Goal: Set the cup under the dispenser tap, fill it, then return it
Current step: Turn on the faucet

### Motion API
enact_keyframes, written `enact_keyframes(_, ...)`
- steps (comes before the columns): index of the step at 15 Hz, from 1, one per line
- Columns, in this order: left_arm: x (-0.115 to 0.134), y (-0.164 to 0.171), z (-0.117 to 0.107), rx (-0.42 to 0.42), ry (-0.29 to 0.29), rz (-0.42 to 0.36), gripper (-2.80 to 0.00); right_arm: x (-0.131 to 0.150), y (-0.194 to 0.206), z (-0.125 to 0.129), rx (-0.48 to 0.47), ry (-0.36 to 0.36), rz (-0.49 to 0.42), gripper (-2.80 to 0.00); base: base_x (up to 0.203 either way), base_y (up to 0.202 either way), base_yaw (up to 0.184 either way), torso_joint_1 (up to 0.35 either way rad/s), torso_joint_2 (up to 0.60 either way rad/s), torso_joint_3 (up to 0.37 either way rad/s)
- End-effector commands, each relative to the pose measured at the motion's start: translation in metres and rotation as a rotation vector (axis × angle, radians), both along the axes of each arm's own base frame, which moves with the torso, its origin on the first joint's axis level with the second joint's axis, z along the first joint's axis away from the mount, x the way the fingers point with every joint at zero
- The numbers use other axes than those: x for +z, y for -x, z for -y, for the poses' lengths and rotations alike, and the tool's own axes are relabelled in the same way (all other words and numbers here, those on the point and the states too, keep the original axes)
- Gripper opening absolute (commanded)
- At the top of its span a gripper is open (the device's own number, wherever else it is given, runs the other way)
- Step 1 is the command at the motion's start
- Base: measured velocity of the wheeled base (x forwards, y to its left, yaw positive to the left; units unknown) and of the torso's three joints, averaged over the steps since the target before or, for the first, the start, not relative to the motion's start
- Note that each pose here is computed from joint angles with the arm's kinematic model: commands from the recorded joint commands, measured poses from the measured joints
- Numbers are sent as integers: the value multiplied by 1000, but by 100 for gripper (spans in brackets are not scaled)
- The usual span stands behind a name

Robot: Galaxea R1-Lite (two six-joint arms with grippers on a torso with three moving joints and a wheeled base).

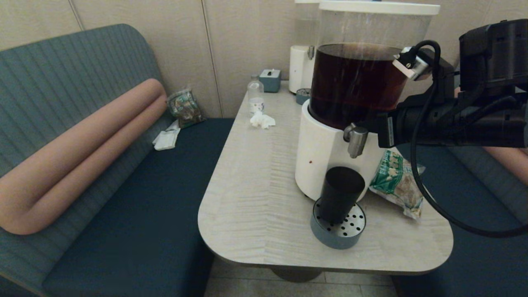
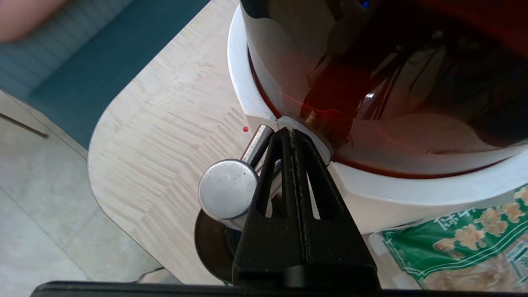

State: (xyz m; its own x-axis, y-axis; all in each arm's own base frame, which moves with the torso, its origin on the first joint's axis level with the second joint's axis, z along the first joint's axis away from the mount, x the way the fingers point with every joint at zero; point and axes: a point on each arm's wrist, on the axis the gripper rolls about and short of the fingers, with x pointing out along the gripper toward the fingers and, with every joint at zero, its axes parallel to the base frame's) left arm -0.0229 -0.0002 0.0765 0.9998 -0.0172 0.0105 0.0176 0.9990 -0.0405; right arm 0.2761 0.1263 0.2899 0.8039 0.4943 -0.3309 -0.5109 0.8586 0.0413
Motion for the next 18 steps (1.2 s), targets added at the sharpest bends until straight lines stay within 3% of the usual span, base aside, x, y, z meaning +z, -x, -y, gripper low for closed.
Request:
enact_keyframes(1, 0, 0, 0, 0, 1, -1, -280, -1, -1, 0, 7, 14, 3, -280, 0, 0, 0, 0, 0, 0)
enact_keyframes(7, 0, 0, 0, 0, 1, -1, -280, -1, -1, -2, 28, 20, 41, -280, 0, 0, 0, 0, 0, 0)
enact_keyframes(18, 0, 0, 0, 0, 1, -1, -280, -7, 1, -2, 44, 13, 18, -280, 0, 0, 0, 0, 0, 0)
